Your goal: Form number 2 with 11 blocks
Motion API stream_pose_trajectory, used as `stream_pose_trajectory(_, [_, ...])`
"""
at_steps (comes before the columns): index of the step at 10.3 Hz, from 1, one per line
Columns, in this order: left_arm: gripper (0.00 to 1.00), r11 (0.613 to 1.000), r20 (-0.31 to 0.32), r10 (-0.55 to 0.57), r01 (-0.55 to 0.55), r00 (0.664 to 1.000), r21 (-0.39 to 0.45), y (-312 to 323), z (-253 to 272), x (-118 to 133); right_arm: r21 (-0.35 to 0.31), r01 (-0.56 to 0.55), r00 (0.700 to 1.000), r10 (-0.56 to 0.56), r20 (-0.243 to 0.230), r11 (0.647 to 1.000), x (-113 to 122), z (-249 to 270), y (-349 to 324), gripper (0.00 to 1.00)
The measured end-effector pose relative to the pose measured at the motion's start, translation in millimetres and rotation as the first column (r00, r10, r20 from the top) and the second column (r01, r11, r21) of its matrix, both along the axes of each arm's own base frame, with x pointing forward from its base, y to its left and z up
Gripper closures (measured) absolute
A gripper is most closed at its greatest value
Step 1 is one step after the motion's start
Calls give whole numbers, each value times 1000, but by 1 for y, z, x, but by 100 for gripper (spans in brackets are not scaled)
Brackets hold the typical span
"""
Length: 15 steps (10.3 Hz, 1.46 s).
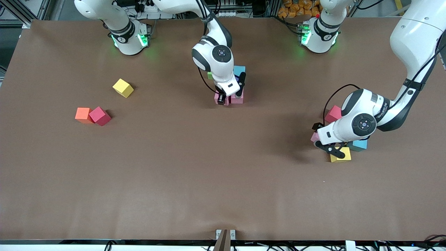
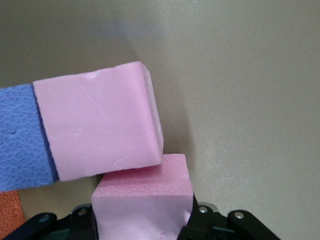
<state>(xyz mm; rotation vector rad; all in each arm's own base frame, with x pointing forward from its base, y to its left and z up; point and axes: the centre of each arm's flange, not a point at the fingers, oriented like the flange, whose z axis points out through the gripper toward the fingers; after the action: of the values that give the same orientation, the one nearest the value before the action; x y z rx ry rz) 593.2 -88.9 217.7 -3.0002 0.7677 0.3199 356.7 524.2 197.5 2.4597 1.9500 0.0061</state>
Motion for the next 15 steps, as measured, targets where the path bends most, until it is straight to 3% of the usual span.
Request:
stream_pose_trajectory(7, [1,999,17,11,-11,1000,-51,-6,-17,0,-14,-7,1000,7,21,1000,-13,-1,13,42])
stream_pose_trajectory(9, [31,998,15,25,-25,1000,-53,-7,-19,0,-18,-11,1000,11,26,1000,-16,-1,15,42])
stream_pose_trajectory(10, [34,998,17,35,-34,999,-52,-7,-19,0,-19,-11,1000,12,26,1000,-16,-1,15,41])
stream_pose_trajectory(13, [34,997,19,62,-61,998,-48,-11,-18,0,-37,-17,999,18,27,999,-18,-14,14,7])
stream_pose_trajectory(14, [34,996,24,74,-73,997,-49,-13,-17,0,-39,-16,999,17,27,999,-18,-15,14,0])
stream_pose_trajectory(15, [34,993,32,106,-105,994,-52,-18,-13,1,-37,-15,999,16,28,999,-17,-14,14,0])
